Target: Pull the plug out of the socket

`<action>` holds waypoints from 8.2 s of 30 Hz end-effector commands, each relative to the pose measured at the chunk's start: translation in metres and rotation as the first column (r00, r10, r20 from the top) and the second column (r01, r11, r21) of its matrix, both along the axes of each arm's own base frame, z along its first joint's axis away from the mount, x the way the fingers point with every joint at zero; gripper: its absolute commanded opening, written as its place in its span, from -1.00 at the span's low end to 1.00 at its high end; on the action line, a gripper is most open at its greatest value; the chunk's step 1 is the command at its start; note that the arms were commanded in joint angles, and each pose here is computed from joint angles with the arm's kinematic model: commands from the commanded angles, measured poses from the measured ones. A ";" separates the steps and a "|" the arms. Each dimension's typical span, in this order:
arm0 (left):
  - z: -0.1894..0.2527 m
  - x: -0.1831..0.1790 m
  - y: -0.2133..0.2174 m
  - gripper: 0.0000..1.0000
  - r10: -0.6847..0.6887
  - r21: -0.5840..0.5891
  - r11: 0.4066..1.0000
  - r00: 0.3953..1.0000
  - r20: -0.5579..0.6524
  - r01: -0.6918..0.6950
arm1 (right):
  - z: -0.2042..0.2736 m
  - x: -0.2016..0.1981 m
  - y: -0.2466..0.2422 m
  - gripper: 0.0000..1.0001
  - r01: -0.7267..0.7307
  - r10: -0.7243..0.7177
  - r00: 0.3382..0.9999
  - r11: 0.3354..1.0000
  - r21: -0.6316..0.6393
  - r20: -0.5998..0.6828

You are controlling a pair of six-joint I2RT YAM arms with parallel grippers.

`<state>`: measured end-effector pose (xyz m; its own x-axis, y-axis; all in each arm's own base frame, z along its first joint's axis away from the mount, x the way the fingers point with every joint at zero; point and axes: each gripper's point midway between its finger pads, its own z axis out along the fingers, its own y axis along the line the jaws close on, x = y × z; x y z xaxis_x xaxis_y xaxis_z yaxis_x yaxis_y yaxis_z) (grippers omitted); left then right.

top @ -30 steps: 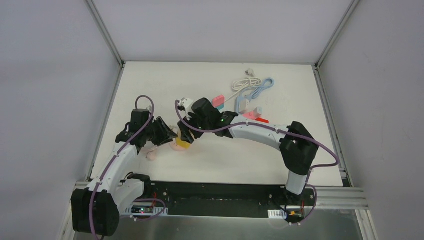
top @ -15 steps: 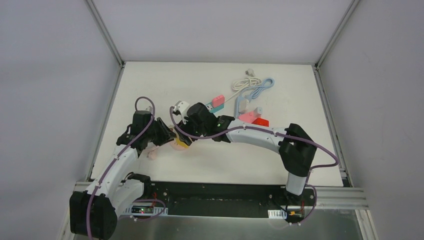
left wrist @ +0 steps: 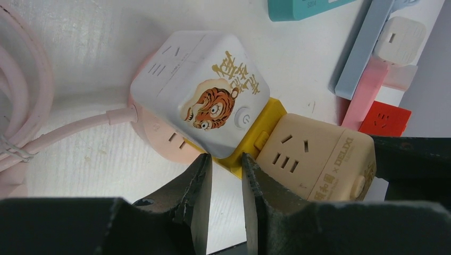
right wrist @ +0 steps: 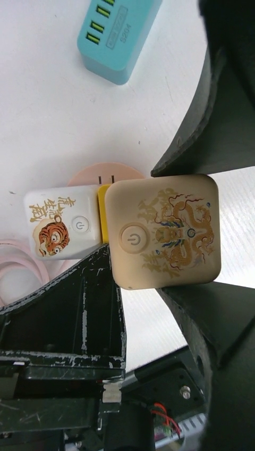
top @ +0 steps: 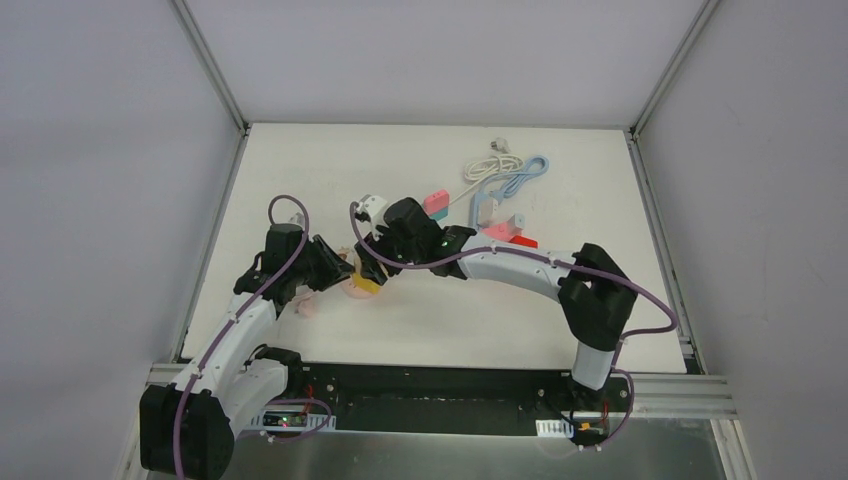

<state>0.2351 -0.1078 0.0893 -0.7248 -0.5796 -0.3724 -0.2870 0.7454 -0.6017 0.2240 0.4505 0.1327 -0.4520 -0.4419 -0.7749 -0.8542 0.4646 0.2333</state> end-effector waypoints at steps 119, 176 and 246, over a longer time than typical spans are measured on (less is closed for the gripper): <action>-0.071 -0.067 0.015 -0.51 -0.038 0.129 0.988 0.949 -0.313 0.082 | 0.097 -0.027 0.036 -1.00 -0.128 0.103 0.975 0.984 0.120 0.195; 0.091 0.005 0.012 0.60 -0.077 0.180 0.982 0.991 0.106 0.057 | 0.066 0.042 -0.193 -0.82 0.698 -0.697 0.713 0.716 -0.016 -0.080; 0.029 0.001 0.015 0.69 0.040 0.075 0.997 0.997 -0.064 -0.036 | -0.032 0.000 -0.006 0.67 0.155 -0.153 0.988 0.967 -0.205 0.027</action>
